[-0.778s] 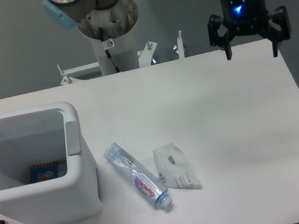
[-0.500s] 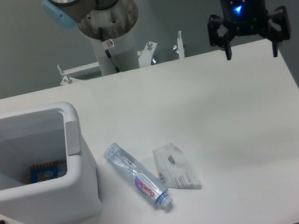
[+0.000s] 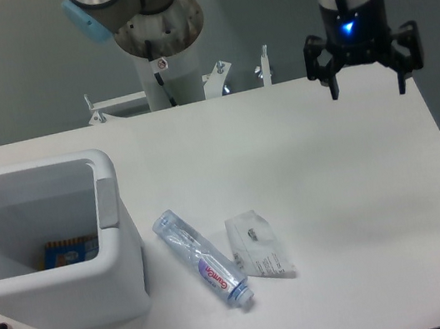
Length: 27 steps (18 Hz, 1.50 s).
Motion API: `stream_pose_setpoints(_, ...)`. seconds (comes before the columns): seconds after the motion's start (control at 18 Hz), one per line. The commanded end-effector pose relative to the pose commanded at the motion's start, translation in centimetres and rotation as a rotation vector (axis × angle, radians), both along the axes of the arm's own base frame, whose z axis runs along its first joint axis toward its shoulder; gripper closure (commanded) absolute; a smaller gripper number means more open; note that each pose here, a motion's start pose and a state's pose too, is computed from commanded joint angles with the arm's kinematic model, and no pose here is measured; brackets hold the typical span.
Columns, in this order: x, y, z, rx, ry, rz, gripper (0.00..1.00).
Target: Place the trash in the trash can
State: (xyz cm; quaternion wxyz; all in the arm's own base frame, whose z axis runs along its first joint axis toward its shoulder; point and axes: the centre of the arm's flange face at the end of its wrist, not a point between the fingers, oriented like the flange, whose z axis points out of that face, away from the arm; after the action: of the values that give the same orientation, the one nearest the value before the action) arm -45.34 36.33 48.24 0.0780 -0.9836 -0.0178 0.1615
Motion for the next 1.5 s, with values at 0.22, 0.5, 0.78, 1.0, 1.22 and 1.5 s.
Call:
stream_pose_setpoints(0.22, 1.5, 1.1, -3.2, 0.007, -0.051, 0.053, 0.0)
stream_pose_setpoints(0.5, 3.1, 4.9, -7.5, 0.032, -0.116, 0.149, 0.0)
stream_pose_setpoints(0.78, 4.1, 8.9, -12.2, 0.021, -0.202, 0.249, 0.0)
stream_pose_setpoints(1.0, 4.4, 10.5, -16.1, 0.043, -0.31, 0.313, 0.0)
stream_pose_setpoints(1.22, 4.3, 11.6, -18.6, 0.072, -0.395, 0.353, 0.0)
stream_pose_setpoints(1.5, 4.6, 12.0, -20.8, 0.074, -0.454, 0.356, 0.0)
